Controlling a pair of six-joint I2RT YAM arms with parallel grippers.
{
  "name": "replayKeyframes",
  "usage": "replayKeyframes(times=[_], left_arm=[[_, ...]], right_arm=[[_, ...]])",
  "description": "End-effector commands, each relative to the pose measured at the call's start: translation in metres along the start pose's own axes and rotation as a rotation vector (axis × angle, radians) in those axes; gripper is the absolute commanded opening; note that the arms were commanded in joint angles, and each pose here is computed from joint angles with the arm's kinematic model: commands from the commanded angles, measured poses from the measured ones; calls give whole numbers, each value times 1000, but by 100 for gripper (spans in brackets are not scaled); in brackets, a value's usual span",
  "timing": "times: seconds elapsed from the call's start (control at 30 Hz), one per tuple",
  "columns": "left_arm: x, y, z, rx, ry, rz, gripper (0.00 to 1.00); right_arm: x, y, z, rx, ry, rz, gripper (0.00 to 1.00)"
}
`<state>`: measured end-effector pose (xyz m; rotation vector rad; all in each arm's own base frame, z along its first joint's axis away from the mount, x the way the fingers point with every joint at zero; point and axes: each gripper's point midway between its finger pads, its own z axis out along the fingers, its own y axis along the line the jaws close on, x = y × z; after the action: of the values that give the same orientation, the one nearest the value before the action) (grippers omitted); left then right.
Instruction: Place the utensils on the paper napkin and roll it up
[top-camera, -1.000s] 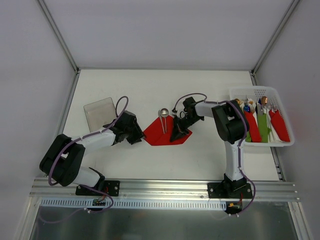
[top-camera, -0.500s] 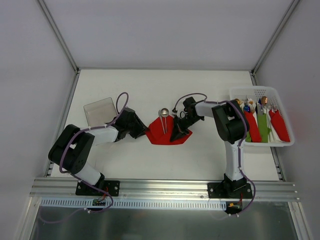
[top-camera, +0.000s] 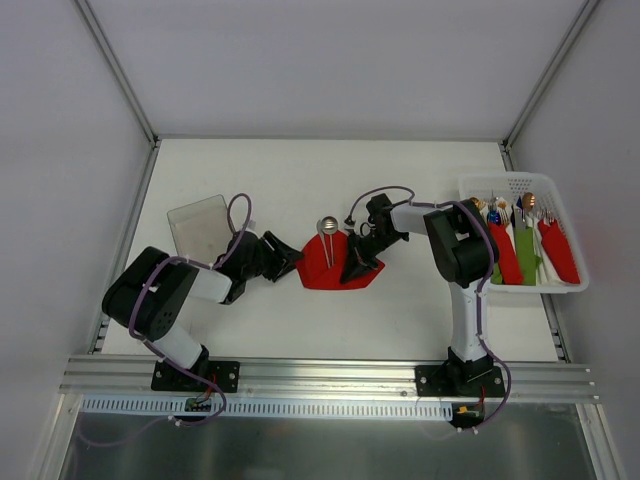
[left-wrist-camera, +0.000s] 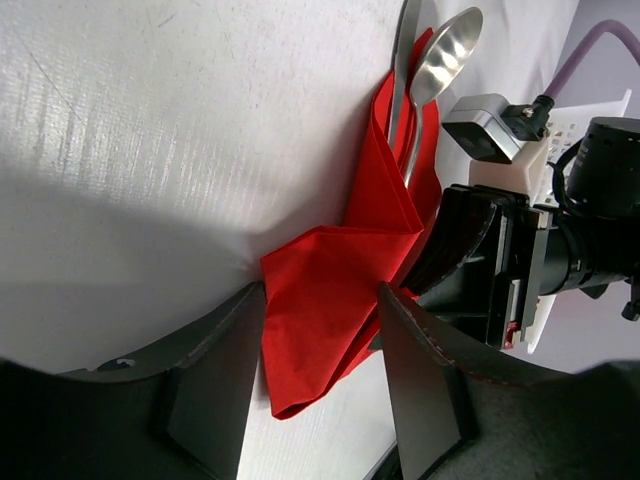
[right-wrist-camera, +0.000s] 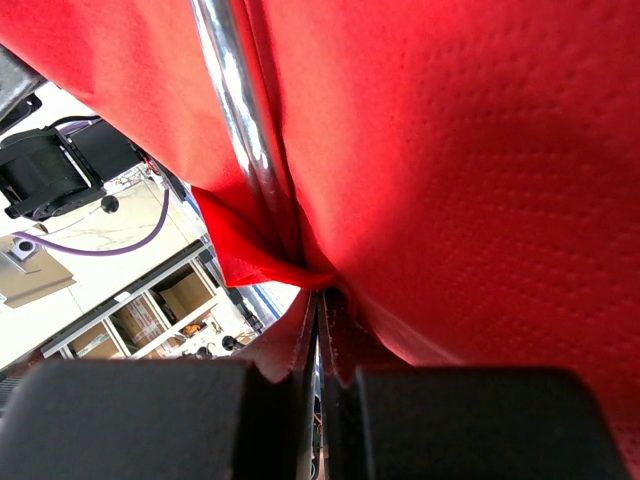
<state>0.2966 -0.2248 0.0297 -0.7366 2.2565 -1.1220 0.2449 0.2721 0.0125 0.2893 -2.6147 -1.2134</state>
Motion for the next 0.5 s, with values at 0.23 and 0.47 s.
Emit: replayKeyframes(times=[0.23,0.47], left_arm=[[-7,46,5,-116,3,-19,58],[-13,30,22,-31,52,-6,61]], right_arm=[[-4,-27,1,101,-7,14,2],[-3,-29,1,100,-4,21,2]])
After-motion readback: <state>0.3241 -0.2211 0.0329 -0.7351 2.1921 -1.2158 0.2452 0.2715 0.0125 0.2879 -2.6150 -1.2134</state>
